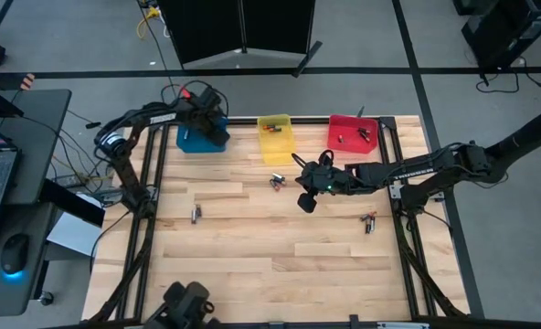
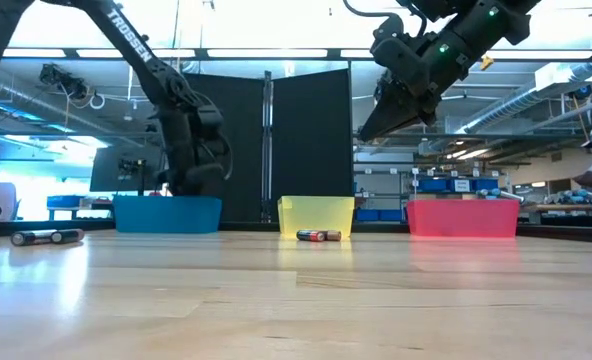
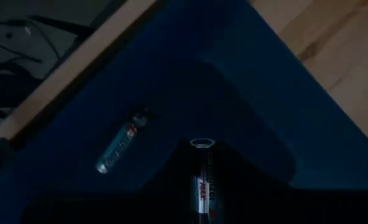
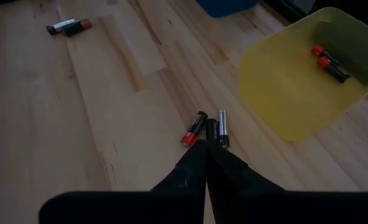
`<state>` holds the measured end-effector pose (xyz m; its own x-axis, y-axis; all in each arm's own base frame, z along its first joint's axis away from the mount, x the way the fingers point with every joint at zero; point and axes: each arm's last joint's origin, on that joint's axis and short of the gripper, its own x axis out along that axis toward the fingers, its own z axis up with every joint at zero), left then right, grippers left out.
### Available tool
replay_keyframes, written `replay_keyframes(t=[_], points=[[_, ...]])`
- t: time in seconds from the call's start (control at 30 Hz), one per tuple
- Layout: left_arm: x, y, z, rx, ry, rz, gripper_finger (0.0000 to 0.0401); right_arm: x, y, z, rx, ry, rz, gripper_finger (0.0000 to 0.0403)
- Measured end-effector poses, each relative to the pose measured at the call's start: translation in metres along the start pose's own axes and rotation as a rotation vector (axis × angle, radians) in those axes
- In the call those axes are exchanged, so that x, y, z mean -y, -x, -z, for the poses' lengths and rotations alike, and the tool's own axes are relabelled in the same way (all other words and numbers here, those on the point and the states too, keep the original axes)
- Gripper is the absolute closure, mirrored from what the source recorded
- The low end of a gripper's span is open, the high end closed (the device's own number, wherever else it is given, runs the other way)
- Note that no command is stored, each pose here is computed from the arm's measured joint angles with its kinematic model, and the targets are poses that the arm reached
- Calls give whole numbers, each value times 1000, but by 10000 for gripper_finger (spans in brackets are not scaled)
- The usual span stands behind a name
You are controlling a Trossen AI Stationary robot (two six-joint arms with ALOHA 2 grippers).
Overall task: Sort batteries
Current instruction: Put the silver battery into the blue bin
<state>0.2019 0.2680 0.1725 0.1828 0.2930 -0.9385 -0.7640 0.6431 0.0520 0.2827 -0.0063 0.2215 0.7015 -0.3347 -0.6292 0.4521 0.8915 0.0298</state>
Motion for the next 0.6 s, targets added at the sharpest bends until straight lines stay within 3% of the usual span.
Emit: replay_keyframes(t=[0.4,0.6], points=[[-1,-10,0,-4,25,-36,358,0,0,0,0,1,0,378],[2,-10,3,-35,10,-31,312,0,0,0,-1,2,0,389]])
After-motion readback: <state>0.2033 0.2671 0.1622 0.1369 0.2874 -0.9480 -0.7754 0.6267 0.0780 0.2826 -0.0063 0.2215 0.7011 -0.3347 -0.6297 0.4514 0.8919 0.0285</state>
